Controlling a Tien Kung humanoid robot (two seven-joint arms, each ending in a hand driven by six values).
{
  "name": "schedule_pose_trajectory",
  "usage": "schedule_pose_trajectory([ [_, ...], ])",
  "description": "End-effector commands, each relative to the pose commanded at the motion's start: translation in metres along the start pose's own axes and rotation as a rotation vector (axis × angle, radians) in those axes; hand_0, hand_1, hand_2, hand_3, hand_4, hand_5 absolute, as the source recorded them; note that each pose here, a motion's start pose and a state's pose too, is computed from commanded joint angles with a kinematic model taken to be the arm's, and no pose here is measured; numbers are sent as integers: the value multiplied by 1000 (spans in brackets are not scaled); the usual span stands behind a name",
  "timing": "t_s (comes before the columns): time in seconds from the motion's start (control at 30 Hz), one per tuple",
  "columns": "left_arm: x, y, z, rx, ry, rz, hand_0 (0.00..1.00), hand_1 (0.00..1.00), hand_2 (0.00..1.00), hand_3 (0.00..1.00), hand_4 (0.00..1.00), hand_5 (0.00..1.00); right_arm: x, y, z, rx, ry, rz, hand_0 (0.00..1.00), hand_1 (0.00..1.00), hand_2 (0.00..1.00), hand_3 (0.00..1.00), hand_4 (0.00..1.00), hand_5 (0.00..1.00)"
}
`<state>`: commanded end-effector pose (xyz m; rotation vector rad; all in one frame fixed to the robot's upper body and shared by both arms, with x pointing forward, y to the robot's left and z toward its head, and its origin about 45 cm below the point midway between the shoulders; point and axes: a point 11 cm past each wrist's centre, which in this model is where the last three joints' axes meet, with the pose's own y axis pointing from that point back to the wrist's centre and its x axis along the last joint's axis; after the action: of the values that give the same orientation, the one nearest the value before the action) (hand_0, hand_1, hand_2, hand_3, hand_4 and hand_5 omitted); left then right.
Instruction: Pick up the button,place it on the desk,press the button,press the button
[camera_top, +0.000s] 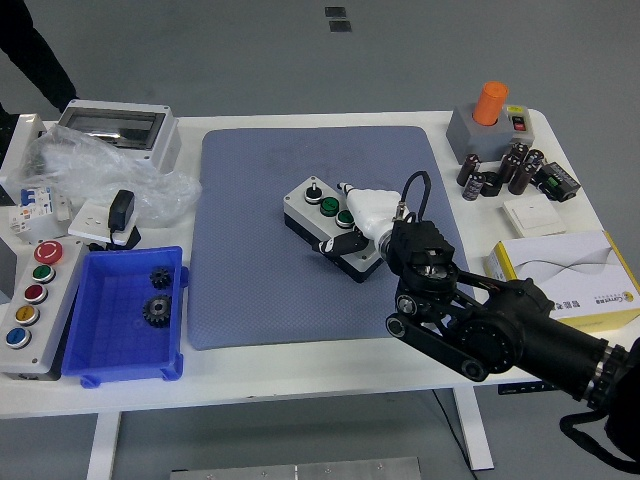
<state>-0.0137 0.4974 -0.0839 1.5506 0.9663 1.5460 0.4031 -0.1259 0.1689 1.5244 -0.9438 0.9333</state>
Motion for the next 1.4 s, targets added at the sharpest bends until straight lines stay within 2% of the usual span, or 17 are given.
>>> schedule_pose_trajectory([
  [0.07, 0, 0, 0, -1, 1, 0, 611, 621, 584, 609, 625, 339, -2, 0, 0, 1, 8, -1, 279, 450, 475, 885, 895, 416],
  [0.1, 0, 0, 0, -1, 2, 0, 610, 621, 584, 610, 622, 340, -3, 0, -1, 2, 12, -3, 158, 377, 425, 574, 636, 270],
  [0.3, -1, 0, -1, 0, 3, 0, 610, 621, 584, 610, 622, 340, -9, 1, -3, 7, 28, -11, 158, 377, 425, 574, 636, 270],
  [0.33, -1, 0, -1, 0, 3, -1, 610, 621, 585, 610, 621, 341, -9, 1, -3, 7, 31, -12, 167, 369, 392, 429, 678, 124],
  [0.5, -1, 0, 0, -3, 4, 0, 610, 621, 585, 610, 621, 341, -9, 2, -4, 16, 44, 1, 167, 369, 392, 429, 678, 124],
  [0.53, -1, 0, 0, -3, 4, 0, 611, 620, 585, 611, 616, 339, -8, 3, -4, 20, 47, 2, 171, 366, 373, 381, 657, 98],
  [0.7, 0, 0, 2, -8, 6, 2, 611, 620, 585, 611, 616, 339, -7, 6, -3, 37, 52, 11, 171, 366, 373, 381, 657, 98],
  [0.73, 0, 0, 2, -8, 7, 2, 610, 620, 586, 611, 613, 341, -6, 7, -2, 49, 51, 13, 173, 364, 352, 302, 618, 85],
  [0.77, 0, 0, 2, -8, 7, 3, 610, 620, 586, 611, 613, 341, -6, 8, -2, 61, 51, 16, 173, 364, 352, 302, 618, 85],
  [0.97, -1, 0, 2, -10, 10, 3, 610, 621, 586, 612, 610, 347, -4, 13, -9, 193, 83, 47, 194, 377, 344, 285, 593, 77],
  [1.2, -1, 0, 2, -10, 8, 4, 610, 621, 587, 613, 605, 353, 6, 21, -26, 402, 144, 101, 202, 388, 343, 286, 592, 52],
  [1.3, -1, 0, 3, -11, 8, 3, 610, 621, 587, 613, 605, 353, 8, 24, -36, 495, 216, 123, 202, 388, 343, 286, 592, 52],
  [1.33, -1, 0, 3, -11, 8, 3, 610, 621, 587, 613, 603, 363, 7, 25, -38, 525, 244, 126, 248, 402, 345, 292, 592, 20],
  [1.4, -1, 0, 4, -13, 8, 3, 610, 621, 587, 613, 603, 363, 6, 25, -41, 571, 295, 127, 248, 402, 345, 292, 592, 20],
])
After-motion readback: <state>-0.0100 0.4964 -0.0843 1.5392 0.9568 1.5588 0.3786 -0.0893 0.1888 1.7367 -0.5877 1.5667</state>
